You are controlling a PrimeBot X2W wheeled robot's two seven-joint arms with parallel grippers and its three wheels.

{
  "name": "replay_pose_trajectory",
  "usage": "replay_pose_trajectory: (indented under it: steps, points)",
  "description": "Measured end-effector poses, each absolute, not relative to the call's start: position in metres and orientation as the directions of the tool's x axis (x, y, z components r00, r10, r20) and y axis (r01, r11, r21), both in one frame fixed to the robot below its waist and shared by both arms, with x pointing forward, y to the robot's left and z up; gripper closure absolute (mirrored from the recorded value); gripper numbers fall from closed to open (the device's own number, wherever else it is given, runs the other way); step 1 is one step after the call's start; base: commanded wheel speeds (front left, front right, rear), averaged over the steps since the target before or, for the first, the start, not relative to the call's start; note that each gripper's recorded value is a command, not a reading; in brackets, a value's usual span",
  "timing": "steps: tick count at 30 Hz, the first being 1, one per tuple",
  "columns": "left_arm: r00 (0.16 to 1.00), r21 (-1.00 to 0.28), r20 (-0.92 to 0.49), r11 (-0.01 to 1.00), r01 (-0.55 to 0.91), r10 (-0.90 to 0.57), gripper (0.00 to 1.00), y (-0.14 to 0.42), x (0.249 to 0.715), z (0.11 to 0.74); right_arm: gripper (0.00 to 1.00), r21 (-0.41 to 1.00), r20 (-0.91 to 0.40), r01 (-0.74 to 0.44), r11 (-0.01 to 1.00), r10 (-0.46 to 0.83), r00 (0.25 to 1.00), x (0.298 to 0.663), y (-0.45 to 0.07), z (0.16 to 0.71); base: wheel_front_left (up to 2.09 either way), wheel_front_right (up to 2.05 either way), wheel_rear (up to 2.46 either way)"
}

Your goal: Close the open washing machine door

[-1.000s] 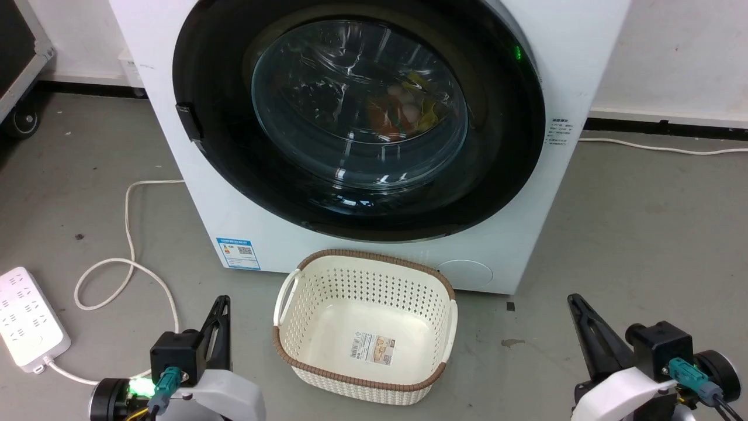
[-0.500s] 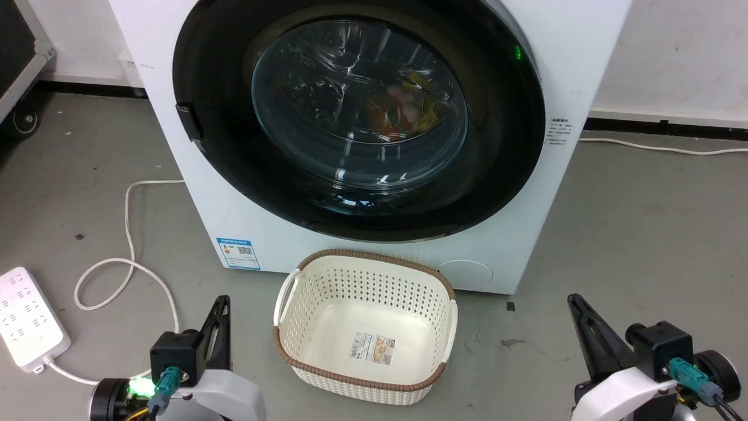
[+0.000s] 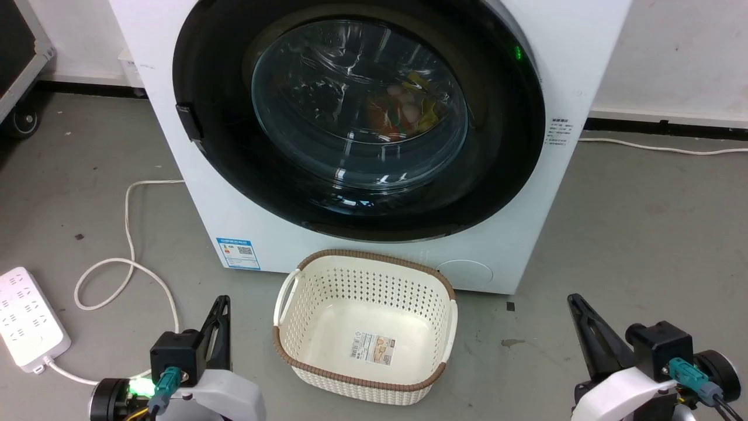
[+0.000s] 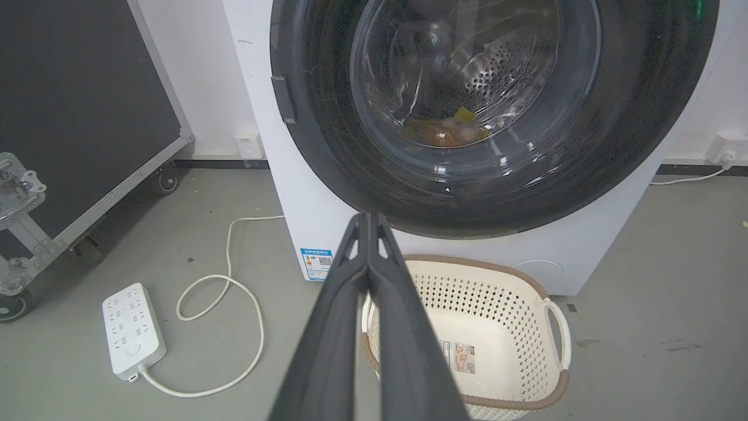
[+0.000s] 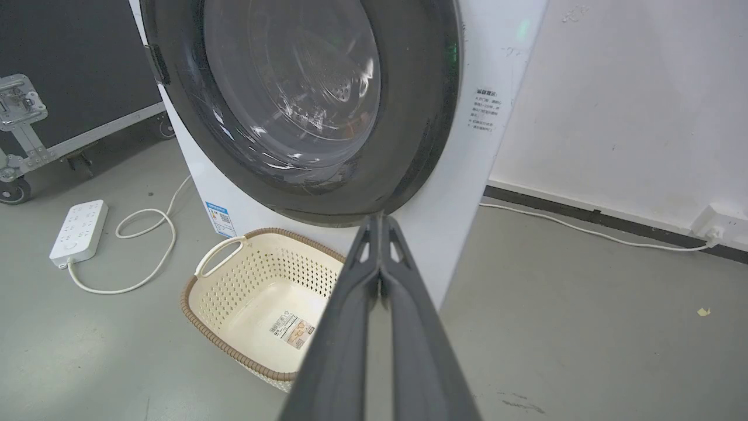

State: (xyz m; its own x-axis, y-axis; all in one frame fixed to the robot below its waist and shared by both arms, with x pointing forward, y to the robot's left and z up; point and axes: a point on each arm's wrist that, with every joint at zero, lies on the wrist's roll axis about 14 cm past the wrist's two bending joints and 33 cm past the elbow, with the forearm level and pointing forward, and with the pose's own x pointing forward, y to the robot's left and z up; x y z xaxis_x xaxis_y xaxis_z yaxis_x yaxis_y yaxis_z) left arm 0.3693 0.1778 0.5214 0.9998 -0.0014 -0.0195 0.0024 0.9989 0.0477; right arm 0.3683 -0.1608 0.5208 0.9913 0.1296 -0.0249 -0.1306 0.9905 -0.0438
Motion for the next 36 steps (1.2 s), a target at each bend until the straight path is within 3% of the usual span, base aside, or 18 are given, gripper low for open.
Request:
replay_pose_trajectory:
  steps: [36]
  points:
    - [1.0, 0.048, -0.019, 0.999, 0.002, -0.001, 1.0, 0.1779, 0.3693, 0.5214, 1.0, -0.044, -0.025, -0.131, 0.99, 0.13, 0.991, 0.3683, -0.1608, 0.5208, 0.0, 0.0, 0.0]
